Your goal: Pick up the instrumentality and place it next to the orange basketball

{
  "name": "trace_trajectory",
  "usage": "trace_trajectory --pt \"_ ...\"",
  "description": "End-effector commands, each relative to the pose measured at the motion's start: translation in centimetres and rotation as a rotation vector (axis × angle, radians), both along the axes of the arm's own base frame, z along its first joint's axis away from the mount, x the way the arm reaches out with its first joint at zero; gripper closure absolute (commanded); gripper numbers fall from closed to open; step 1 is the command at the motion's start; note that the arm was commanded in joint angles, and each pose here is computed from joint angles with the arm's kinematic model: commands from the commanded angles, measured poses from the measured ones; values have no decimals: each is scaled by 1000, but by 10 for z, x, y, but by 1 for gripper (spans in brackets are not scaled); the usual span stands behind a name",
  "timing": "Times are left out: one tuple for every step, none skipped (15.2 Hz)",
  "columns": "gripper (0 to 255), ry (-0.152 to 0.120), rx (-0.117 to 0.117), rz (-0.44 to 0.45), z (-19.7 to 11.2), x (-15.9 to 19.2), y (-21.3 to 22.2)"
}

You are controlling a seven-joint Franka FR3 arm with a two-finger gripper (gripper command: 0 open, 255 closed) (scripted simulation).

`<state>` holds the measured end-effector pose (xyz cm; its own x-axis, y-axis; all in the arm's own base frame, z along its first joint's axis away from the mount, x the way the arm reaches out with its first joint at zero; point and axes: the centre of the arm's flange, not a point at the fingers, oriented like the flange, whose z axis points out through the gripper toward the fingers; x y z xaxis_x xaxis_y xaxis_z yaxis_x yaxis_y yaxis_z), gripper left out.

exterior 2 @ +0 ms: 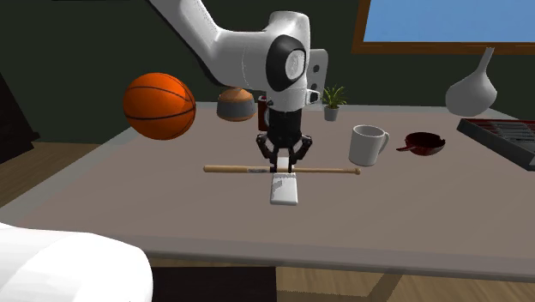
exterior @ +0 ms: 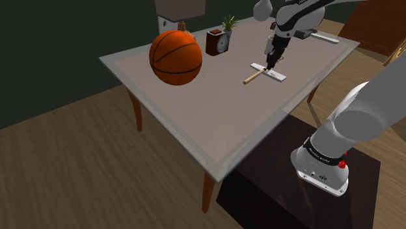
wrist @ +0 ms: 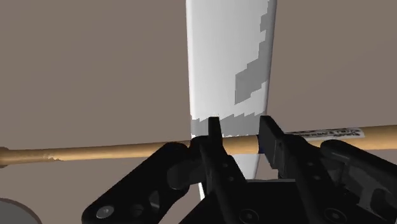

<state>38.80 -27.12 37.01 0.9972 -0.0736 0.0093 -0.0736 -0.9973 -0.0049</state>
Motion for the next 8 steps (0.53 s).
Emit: trace_trajectory --pt "255 10 3 -2 7 -1 0" --pt "255 10 3 -2 12 -1 0" --pt "255 10 3 -2 18 -1 0" --pt "255 10 3 -2 23 -1 0" --pt "255 9 3 -2 18 -1 -1" --pt "0 9 3 -2 18 -1 -1" --pt "0 9 3 -4 10 -12 -2" --pt "0 9 4 -5 3 -23 -3"
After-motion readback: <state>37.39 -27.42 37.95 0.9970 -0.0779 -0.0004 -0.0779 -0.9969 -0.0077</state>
